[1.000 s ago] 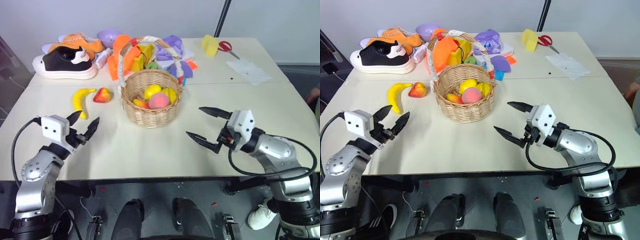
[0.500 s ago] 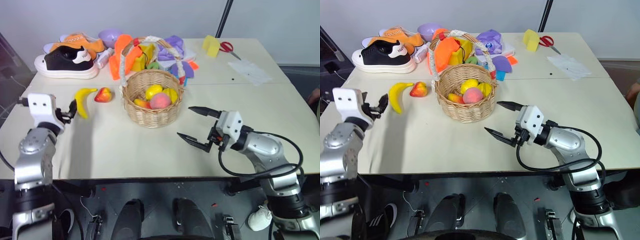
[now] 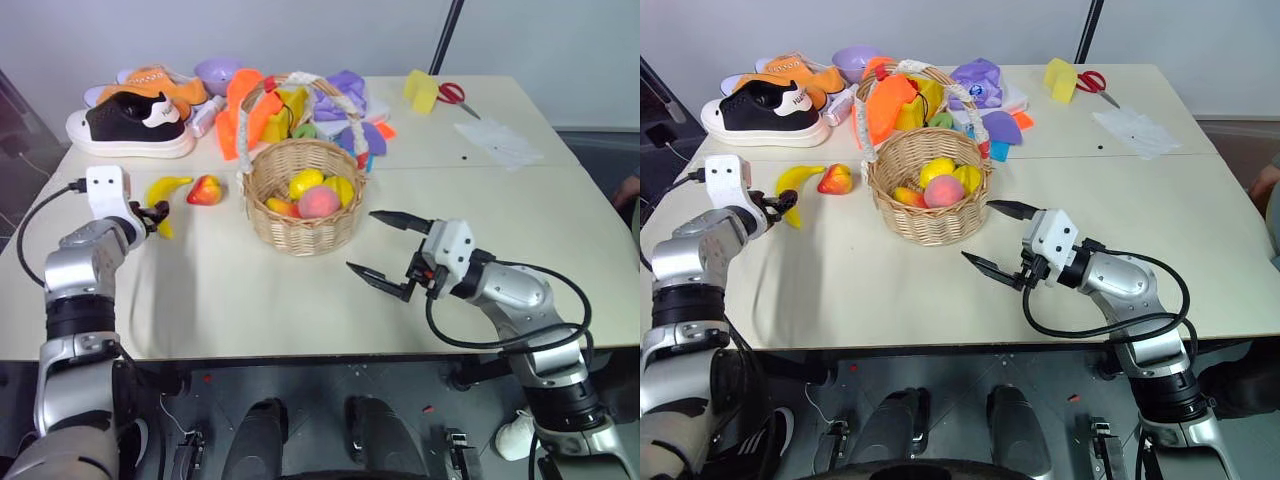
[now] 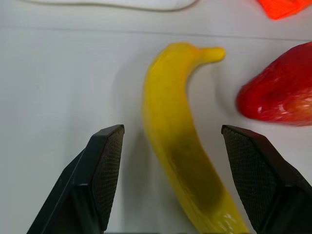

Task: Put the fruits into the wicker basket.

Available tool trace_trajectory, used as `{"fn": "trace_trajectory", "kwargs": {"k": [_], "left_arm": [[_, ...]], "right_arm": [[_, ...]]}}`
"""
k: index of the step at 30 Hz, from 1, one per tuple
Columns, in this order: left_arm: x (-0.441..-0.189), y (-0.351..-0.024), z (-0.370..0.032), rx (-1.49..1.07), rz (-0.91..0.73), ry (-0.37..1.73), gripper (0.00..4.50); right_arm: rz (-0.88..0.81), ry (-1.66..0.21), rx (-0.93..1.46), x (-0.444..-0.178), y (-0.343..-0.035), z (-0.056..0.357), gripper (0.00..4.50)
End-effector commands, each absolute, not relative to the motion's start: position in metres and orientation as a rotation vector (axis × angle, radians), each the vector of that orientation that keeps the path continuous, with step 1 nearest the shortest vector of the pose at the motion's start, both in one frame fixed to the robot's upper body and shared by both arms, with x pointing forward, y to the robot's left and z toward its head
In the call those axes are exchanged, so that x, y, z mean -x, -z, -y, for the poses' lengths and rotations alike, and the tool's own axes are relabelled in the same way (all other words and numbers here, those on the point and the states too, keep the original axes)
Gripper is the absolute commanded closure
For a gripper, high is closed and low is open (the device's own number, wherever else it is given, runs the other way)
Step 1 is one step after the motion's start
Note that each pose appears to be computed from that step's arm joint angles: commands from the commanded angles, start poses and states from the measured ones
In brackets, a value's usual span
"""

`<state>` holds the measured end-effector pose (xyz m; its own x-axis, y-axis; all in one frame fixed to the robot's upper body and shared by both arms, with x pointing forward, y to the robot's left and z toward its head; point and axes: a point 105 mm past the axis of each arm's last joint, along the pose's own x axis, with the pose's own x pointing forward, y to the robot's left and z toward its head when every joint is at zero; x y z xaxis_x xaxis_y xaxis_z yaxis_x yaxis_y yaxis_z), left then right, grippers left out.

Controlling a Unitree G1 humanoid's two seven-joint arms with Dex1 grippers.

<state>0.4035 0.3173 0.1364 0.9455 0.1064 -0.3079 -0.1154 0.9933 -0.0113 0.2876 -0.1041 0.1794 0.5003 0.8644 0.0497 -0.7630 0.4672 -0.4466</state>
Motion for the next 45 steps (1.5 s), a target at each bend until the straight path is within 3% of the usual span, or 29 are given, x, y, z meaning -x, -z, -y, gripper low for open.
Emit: {"fn": "trace_trajectory", "kwargs": {"k": [1, 5, 8, 12, 13, 19, 23, 29, 31, 34, 36, 40, 45], "left_arm": [[-0.407, -0.140, -0.320, 0.042, -0.298, -0.115, 1.08], [-0.413, -0.134, -0.314, 0.061, -0.308, -0.115, 1.08], [-0.416, -0.131, -0.310, 0.074, -0.320, -0.113, 1.91], [-0.414, -0.130, -0.314, 0.053, -0.321, -0.128, 3.82], [-0.413, -0.132, -0.317, 0.045, -0.308, -0.147, 4.01], [-0.393, -0.179, -0.355, -0.018, -0.074, -0.386, 4.01], [-0.372, -0.193, -0.342, -0.103, 0.001, -0.334, 4.01], [-0.321, -0.205, -0.265, -0.022, 0.126, 0.169, 4.01], [-0.299, -0.203, -0.240, 0.000, 0.115, 0.369, 4.01], [-0.286, -0.196, -0.211, 0.047, 0.052, 0.554, 4.01], [-0.286, -0.197, -0.194, 0.062, 0.043, 0.620, 4.01], [-0.322, -0.205, -0.166, 0.102, 0.080, 0.538, 4.01], [-0.347, -0.220, -0.139, 0.119, 0.093, 0.516, 4.01]], "right_arm": [[0.332, -1.002, 0.411, -0.283, -0.190, 0.104, 0.05], [0.333, -0.998, 0.407, -0.283, -0.190, 0.103, 0.05], [0.336, -0.996, 0.403, -0.283, -0.191, 0.102, 0.00], [0.338, -0.992, 0.404, -0.284, -0.192, 0.102, 0.00], [0.338, -0.986, 0.395, -0.285, -0.192, 0.102, 0.00], [0.335, -0.977, 0.397, -0.285, -0.192, 0.105, 0.00], [0.338, -0.962, 0.385, -0.287, -0.193, 0.108, 0.00], [0.362, -0.905, 0.319, -0.294, -0.201, 0.117, 0.00], [0.368, -0.902, 0.307, -0.295, -0.203, 0.117, 0.00], [0.369, -0.909, 0.313, -0.297, -0.203, 0.114, 0.00], [0.371, -0.910, 0.311, -0.298, -0.203, 0.113, 0.00], [0.371, -0.910, 0.318, -0.298, -0.203, 0.112, 0.00], [0.366, -0.888, 0.319, -0.296, -0.201, 0.112, 0.00]]}}
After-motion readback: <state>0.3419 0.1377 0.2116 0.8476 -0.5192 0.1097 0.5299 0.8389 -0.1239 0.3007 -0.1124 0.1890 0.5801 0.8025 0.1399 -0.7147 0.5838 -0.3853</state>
